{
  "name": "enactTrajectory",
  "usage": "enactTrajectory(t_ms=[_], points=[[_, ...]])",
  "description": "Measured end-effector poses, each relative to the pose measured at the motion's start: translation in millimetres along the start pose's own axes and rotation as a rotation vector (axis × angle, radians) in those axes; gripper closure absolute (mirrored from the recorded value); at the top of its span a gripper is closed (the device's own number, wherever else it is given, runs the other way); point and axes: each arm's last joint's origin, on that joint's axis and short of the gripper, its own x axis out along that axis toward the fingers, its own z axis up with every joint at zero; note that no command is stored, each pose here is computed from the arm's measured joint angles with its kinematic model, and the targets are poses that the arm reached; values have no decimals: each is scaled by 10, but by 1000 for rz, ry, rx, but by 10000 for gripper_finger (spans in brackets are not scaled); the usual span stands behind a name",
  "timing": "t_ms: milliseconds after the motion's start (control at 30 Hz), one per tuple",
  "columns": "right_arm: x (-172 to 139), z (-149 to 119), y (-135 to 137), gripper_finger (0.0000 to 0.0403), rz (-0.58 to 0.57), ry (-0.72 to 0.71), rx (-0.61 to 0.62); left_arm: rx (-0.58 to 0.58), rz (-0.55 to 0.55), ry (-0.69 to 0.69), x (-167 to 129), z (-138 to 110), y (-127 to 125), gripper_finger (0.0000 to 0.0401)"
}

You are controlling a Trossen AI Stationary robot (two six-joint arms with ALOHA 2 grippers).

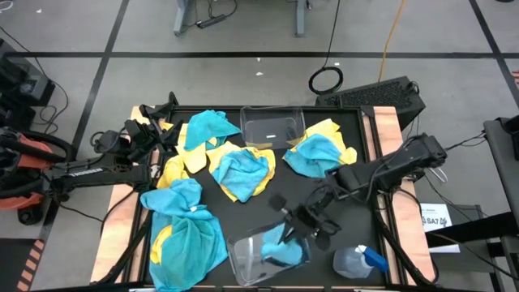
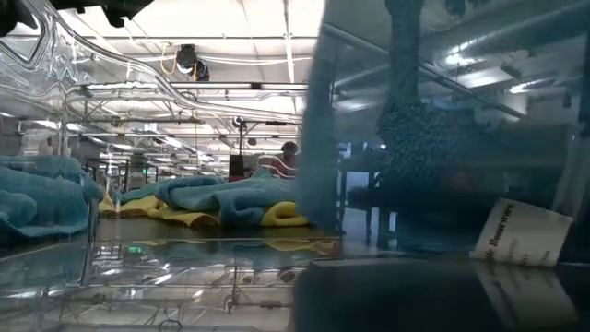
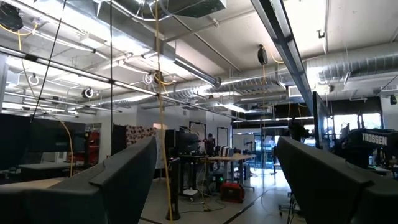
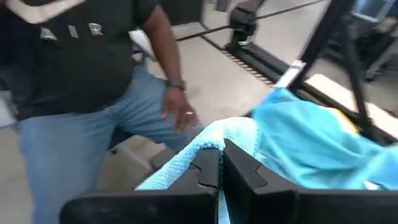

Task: Sort microfiber towel by color & place in baskets
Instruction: Put the blue towel into the bottom transparent bin

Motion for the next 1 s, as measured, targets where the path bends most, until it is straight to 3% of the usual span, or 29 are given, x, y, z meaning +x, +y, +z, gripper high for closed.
enactTrajectory(t_ms=[200, 633, 1000], points=[[242, -156, -9, 402, 37, 66, 65, 0, 0, 0, 0, -1, 0, 66], [858, -775, -185, 400, 75, 257, 206, 0, 0, 0, 0, -1, 0, 66], [1150, -1225, -275, 312, 109, 374, 345, 0, 0, 0, 0, -1, 0, 66]])
